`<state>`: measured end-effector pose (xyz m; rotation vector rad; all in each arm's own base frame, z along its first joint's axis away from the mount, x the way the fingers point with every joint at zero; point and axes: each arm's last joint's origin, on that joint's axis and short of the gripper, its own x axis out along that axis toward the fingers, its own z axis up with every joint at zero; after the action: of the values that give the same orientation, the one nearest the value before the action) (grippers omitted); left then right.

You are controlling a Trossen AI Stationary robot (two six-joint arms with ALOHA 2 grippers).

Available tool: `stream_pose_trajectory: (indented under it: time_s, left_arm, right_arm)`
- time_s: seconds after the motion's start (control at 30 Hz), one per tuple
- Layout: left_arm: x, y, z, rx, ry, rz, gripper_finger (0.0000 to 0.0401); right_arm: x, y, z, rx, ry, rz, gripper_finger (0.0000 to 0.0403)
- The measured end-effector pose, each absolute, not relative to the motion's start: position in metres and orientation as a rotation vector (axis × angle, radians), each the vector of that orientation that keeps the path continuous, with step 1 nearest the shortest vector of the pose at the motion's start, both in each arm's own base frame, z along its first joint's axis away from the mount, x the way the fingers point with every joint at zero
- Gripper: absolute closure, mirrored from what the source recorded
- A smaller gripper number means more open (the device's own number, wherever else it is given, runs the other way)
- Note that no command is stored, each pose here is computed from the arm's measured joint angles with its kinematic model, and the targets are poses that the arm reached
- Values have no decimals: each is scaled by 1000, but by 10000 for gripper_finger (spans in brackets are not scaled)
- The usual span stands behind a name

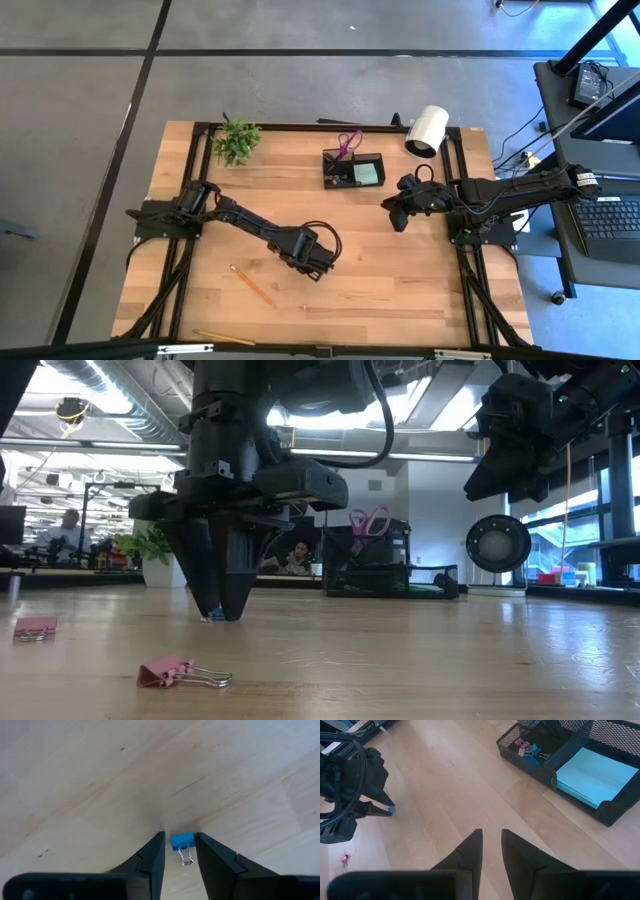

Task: Pick and place office supplies into organizer
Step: Put the blue binder clip into the black desk organizer

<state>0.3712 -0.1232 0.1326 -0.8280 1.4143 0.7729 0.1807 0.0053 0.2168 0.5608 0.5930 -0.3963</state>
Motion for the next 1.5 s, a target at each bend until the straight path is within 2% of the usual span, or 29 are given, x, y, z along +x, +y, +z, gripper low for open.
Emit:
stream_pose_trajectory:
  time_s: [0.2, 0.57, 0.93, 1.1, 1.5]
  left_arm:
    - [371, -124, 133, -745, 1444, 691, 306]
    - [371, -123, 133, -680, 1431, 669, 340]
    - [371, -116, 148, -582, 1401, 571, 341]
    - [375, -93, 175, -508, 1283, 569, 341]
    - [404, 6, 196, -343, 1055, 493, 341]
  right_arm:
    - [181, 5, 217, 544, 596, -391, 327]
    - [181, 5, 217, 537, 597, -389, 327]
    - [181, 5, 217, 542, 590, -388, 327]
    - [182, 5, 218, 545, 578, -384, 327]
    - [183, 5, 219, 538, 568, -377, 327]
